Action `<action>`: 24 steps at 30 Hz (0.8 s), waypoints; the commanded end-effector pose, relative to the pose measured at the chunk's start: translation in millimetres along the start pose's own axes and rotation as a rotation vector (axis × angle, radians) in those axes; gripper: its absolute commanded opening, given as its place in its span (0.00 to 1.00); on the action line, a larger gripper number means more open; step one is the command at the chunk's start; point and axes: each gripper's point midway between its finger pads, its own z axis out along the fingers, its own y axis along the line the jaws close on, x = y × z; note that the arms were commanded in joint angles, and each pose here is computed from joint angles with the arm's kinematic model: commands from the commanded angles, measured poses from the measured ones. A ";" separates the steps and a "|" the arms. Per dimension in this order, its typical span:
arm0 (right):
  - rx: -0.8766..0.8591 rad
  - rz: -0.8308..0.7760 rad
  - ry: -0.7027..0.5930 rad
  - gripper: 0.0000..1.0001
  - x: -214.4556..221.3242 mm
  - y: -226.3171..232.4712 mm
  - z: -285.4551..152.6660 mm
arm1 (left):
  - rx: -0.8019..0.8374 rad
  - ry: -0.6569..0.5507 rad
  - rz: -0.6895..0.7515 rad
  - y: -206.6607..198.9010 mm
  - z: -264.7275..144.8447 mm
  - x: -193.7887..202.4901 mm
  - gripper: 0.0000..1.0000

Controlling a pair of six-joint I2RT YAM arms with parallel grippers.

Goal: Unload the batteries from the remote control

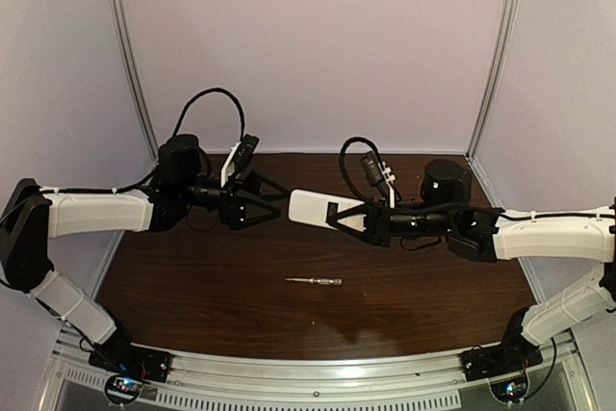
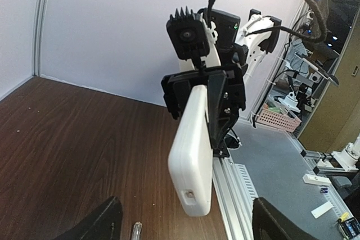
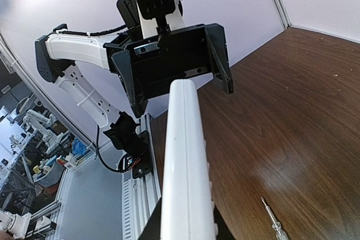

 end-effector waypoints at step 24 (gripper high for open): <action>-0.151 -0.073 -0.058 0.00 -18.5 13.6 21.5 | 0.031 0.000 -0.094 -5.8 35.1 -3.2 0.38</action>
